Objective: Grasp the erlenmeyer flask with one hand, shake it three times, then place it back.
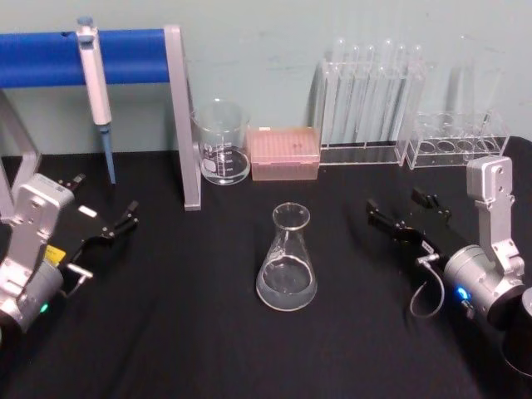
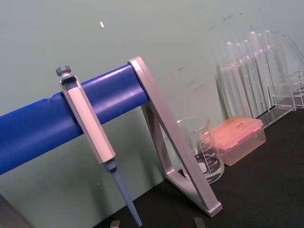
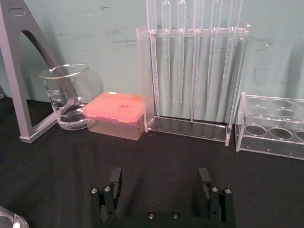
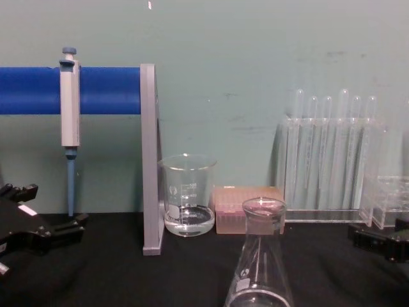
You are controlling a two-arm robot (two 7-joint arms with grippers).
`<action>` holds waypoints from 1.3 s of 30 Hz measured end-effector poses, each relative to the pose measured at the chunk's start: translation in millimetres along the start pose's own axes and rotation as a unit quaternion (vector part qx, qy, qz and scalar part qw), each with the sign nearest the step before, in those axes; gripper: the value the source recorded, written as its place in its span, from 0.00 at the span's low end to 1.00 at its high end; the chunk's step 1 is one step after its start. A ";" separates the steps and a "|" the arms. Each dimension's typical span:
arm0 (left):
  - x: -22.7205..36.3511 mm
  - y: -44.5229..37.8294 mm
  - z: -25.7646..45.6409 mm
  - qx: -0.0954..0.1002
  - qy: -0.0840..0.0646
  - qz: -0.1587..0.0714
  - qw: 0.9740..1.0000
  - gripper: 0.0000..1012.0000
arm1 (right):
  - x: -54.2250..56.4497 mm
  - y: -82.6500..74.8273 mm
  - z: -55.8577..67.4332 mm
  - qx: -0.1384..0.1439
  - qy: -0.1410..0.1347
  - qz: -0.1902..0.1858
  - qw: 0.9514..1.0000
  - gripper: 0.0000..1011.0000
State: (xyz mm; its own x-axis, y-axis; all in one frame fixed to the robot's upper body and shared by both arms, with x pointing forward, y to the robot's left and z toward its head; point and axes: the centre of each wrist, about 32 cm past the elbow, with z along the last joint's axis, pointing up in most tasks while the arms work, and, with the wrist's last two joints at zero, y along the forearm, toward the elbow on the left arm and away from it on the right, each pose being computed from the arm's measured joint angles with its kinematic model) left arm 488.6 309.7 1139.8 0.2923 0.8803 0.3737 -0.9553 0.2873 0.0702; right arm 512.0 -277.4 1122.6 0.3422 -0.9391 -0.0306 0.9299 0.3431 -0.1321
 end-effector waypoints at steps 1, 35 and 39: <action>0.0 0.0 0.0 0.000 0.000 0.000 1.000 0.99 | 0.0 0.0 0.0 0.000 0.000 0.000 1.000 0.99; 0.0 0.0 0.0 0.000 0.000 0.000 1.000 0.99 | -0.3 0.0 -0.2 0.001 -0.001 -0.001 1.000 0.99; 0.0 0.0 0.0 0.000 0.000 0.000 1.000 0.99 | -0.4 0.1 -0.2 0.001 0.000 -0.001 1.000 0.99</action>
State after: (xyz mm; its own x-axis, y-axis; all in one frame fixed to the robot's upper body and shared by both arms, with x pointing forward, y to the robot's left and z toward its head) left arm 488.6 309.7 1139.8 0.2923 0.8803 0.3738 -0.9553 0.2873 0.0703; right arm 511.9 -277.0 1122.4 0.3407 -0.9397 -0.0294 0.9307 0.3416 -0.1309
